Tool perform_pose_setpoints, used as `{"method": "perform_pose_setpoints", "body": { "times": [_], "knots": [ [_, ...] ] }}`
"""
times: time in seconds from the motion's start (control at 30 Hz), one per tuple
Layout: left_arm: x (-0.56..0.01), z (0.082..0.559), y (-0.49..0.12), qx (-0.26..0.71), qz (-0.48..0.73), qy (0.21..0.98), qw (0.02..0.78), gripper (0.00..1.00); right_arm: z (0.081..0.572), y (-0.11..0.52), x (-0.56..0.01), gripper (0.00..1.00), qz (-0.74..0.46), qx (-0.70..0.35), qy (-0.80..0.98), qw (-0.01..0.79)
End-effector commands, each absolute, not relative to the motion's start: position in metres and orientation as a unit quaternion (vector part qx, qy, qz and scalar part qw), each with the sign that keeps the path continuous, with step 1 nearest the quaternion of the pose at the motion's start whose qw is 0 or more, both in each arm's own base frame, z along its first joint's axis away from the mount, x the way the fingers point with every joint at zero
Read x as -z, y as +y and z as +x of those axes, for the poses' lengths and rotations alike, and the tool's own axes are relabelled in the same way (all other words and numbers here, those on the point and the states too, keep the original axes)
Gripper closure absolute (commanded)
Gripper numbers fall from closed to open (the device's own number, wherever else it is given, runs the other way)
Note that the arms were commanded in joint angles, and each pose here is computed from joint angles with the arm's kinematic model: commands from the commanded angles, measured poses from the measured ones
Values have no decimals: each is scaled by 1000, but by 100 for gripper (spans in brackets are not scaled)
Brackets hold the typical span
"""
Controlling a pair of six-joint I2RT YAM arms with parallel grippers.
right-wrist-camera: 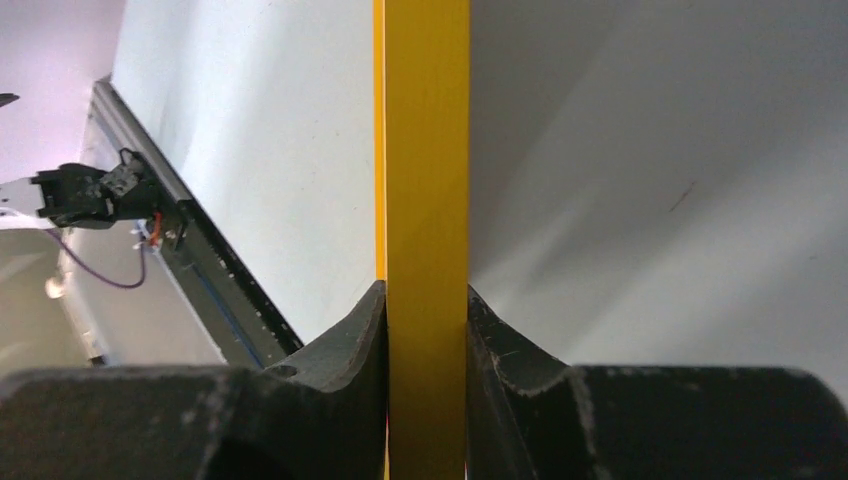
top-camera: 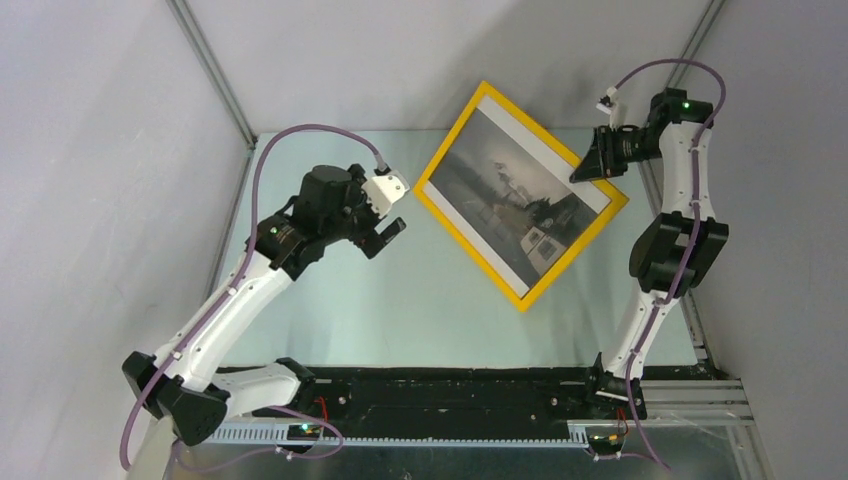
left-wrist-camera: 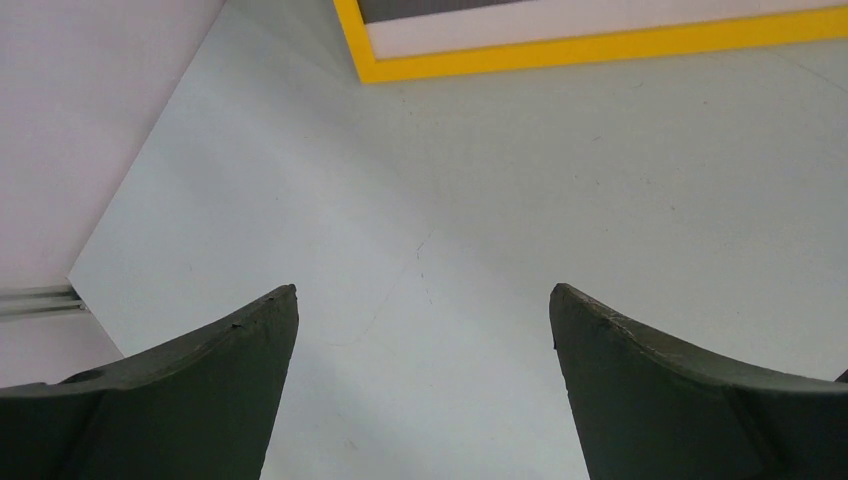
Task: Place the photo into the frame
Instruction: Turn over the photo frame at the center of the board.
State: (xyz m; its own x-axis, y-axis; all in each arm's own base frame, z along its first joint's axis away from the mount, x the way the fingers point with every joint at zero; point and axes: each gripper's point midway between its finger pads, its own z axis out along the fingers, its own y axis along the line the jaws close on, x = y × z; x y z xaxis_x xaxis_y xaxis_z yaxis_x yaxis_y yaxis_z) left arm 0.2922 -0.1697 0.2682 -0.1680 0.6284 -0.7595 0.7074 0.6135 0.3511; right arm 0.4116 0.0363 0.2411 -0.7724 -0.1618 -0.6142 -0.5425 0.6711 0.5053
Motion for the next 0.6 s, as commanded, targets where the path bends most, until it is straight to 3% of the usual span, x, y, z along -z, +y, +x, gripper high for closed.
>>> {"method": "perform_pose_setpoints", "body": {
  "times": [0.0, 0.3, 0.57],
  "knots": [
    [-268, 296, -175, 55, 432, 763, 478, 0, 404, 44, -206, 100, -242, -378, 862, 234],
    [-254, 301, -176, 47, 435, 772, 460, 0, 408, 62, -138, 100, -271, -423, 848, 170],
    [-241, 306, -176, 41, 439, 780, 443, 0, 411, 79, -87, 98, -314, -400, 853, 113]
  ]
}}
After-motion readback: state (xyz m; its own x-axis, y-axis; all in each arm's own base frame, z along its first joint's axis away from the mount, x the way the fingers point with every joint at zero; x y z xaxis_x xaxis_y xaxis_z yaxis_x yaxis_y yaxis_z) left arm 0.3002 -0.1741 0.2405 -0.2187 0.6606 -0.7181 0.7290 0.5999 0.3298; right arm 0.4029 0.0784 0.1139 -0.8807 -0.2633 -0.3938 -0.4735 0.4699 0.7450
